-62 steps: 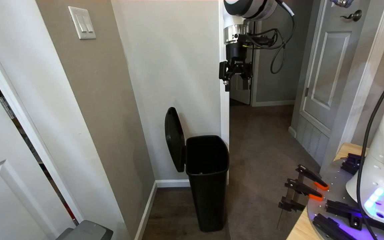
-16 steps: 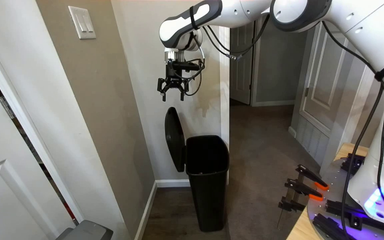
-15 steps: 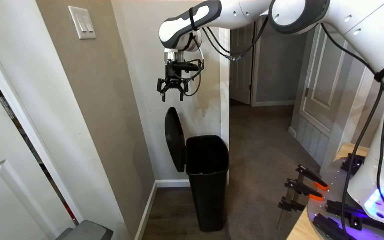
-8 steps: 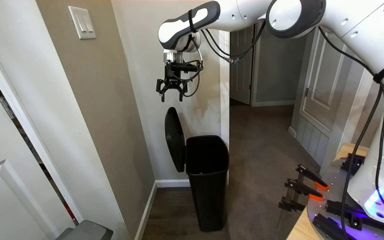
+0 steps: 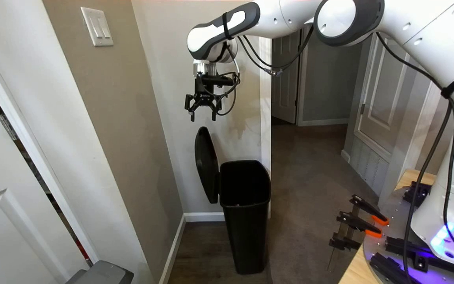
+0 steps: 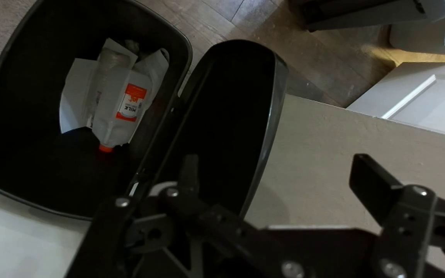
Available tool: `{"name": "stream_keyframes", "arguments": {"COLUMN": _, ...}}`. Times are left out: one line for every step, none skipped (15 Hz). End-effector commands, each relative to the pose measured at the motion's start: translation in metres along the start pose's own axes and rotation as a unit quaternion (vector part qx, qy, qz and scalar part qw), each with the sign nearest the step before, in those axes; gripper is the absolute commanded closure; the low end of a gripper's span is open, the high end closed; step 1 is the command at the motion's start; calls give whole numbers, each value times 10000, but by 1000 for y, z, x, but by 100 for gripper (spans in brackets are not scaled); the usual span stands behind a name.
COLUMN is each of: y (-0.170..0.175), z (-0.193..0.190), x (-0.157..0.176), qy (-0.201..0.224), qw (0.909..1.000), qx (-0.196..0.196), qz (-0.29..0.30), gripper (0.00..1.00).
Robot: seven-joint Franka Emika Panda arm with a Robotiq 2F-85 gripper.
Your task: Close the dust bin
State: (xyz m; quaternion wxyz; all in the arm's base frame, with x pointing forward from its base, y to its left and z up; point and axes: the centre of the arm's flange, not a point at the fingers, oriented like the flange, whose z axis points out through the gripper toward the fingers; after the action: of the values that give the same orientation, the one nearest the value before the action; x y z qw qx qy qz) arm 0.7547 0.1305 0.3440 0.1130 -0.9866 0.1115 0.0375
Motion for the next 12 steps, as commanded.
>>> {"name": "stream_keyframes", "arguments": {"y": -4, "z": 13, "x": 19, "qy": 38, "qw": 10000, "qx": 43, "qz": 60, "gripper": 0}}
{"name": "stream_keyframes", "arguments": {"y": -4, "z": 17, "x": 23, "qy": 52, "qw": 9999, "qx": 37, "qz": 90, "gripper": 0}}
{"name": "stream_keyframes", "arguments": {"y": -5, "z": 22, "x": 27, "qy": 68, "qw": 9999, "qx": 39, "qz": 117, "gripper": 0}}
{"name": "stream_keyframes", "arguments": {"y": -5, "z": 27, "x": 31, "qy": 89, "qw": 9999, "qx": 50, "qz": 137, "gripper": 0}}
{"name": "stream_keyframes", "arguments": {"y": -5, "z": 32, "x": 35, "qy": 126, "qw": 9998, "qx": 72, "qz": 149, "gripper": 0}}
{"name": "stream_keyframes", "arguments": {"y": -6, "z": 36, "x": 39, "qy": 170, "qw": 9997, "qx": 105, "qz": 156, "gripper": 0}}
{"name": "stream_keyframes", "arguments": {"y": -7, "z": 41, "x": 43, "qy": 226, "qw": 9995, "qx": 145, "qz": 171, "gripper": 0}}
{"name": "stream_keyframes", "arguments": {"y": -9, "z": 46, "x": 47, "qy": 287, "qw": 9993, "qx": 183, "qz": 179, "gripper": 0}}
{"name": "stream_keyframes", "arguments": {"y": -10, "z": 50, "x": 50, "qy": 347, "qw": 9990, "qx": 217, "qz": 189, "gripper": 0}}
{"name": "stream_keyframes", "arguments": {"y": -12, "z": 54, "x": 53, "qy": 412, "qw": 9986, "qx": 239, "qz": 213, "gripper": 0}}
{"name": "stream_keyframes", "arguments": {"y": -14, "z": 57, "x": 55, "qy": 478, "qw": 9983, "qx": 239, "qz": 250, "gripper": 0}}
{"name": "stream_keyframes", "arguments": {"y": -16, "z": 61, "x": 56, "qy": 543, "qw": 9978, "qx": 246, "qz": 293, "gripper": 0}}
